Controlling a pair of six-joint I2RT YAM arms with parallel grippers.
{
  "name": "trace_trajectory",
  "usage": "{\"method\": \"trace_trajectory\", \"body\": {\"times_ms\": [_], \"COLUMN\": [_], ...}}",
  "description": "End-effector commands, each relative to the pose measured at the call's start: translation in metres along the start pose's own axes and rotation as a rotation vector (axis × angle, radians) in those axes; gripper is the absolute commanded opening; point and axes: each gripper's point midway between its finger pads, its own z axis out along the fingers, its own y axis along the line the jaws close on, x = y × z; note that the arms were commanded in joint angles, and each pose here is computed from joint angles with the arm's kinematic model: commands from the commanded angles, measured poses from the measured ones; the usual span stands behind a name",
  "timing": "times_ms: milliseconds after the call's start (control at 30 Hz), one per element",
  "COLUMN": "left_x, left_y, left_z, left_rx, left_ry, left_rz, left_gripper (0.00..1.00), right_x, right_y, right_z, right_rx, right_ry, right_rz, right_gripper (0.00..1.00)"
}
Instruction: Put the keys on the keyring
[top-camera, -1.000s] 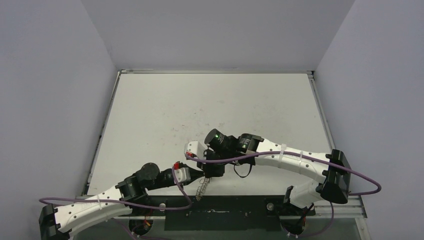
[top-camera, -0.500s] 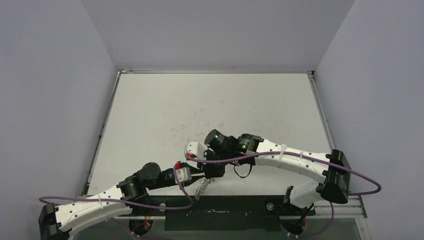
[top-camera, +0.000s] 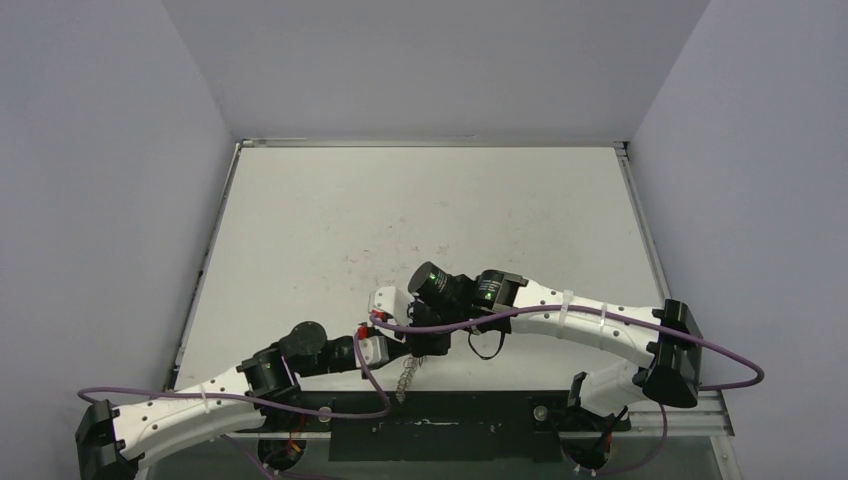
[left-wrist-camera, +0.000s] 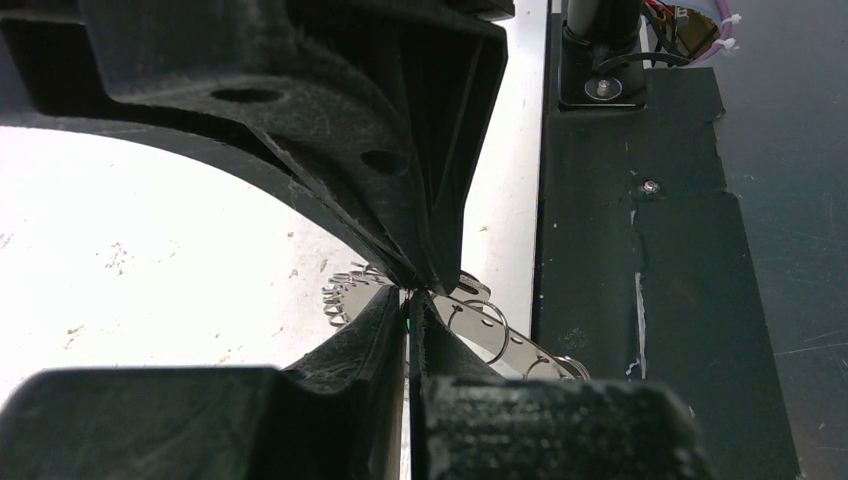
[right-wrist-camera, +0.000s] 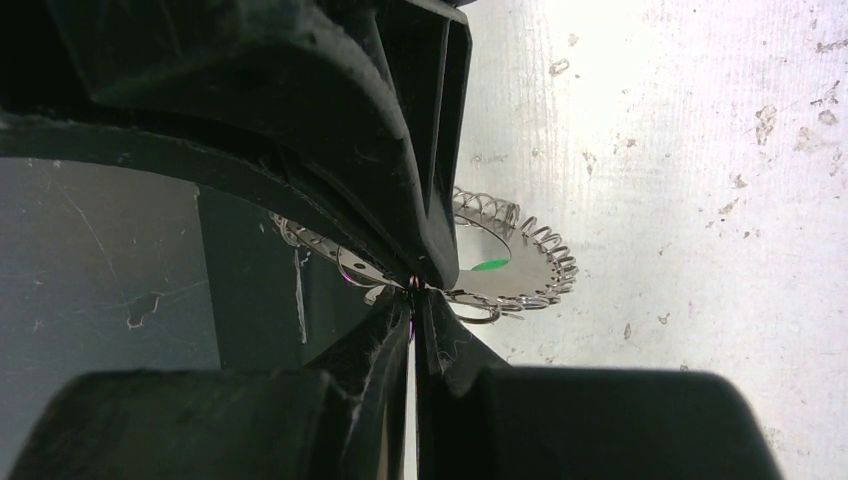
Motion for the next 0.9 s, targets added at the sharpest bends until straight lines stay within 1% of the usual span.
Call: {"method": "trace_trajectory", "body": {"times_ms": [0, 100, 200, 233, 267, 333, 367, 400, 467, 567, 733, 800, 867], "left_x": [-0.016, -0.019, -0.023, -0.024, -0.027, -0.031, -0.033, -0.035, -0.04, -0.043, -0.056, -0.062, -0.056], "left_y": [-0.005, -0.004, -0.001, 0.0, 0.003, 0.006, 0.007, 0.008, 0.01, 0.008, 0.005, 0.002, 0.0], "left_z": [0.001, 0.0, -0.002, -0.003, -0.005, -0.008, -0.009, -0.01, -0.013, -0.016, -0.021, -0.022, -0.021], "left_rx": [0.038, 0.034, 0.007, -0.006, -0.025, -0.054, -0.066, -0.08, -0.094, -0.094, -0.082, -0.069, -0.059], "left_ry": [-0.026, -0.038, -0.074, -0.091, -0.12, -0.172, -0.2, -0.225, -0.279, -0.334, -0.426, -0.449, -0.446], "left_rz": [0.011, 0.013, 0.01, 0.007, 0.005, 0.002, -0.002, -0.003, -0.003, 0.0, 0.038, 0.053, 0.058], "left_gripper": [0.0, 0.0, 0.0, 0.0, 0.0, 0.0, 0.0, 0.0, 0.0, 0.0, 0.0, 0.0, 0.0], "right_x": [-0.04, -0.042, -0.044, -0.044, -0.043, -0.045, -0.046, -0.045, -0.045, -0.046, -0.045, -0.043, -0.043], "right_y": [-0.002, -0.007, -0.015, -0.017, -0.02, -0.022, -0.022, -0.021, -0.019, -0.012, 0.002, 0.003, 0.004], "right_z": [-0.017, -0.02, -0.028, -0.031, -0.032, -0.043, -0.048, -0.051, -0.057, -0.062, -0.063, -0.061, -0.059], "right_rx": [0.046, 0.082, 0.143, 0.16, 0.18, 0.212, 0.221, 0.216, 0.209, 0.178, 0.119, 0.11, 0.101], "right_ry": [-0.152, -0.166, -0.202, -0.217, -0.229, -0.278, -0.303, -0.329, -0.39, -0.473, -0.565, -0.591, -0.61], "right_rz": [-0.081, -0.082, -0.077, -0.078, -0.076, -0.084, -0.088, -0.094, -0.108, -0.16, -0.256, -0.28, -0.293], "right_gripper": [0.0, 0.01, 0.17, 0.25, 0.35, 0.5, 0.56, 0.59, 0.61, 0.61, 0.57, 0.55, 0.54]}}
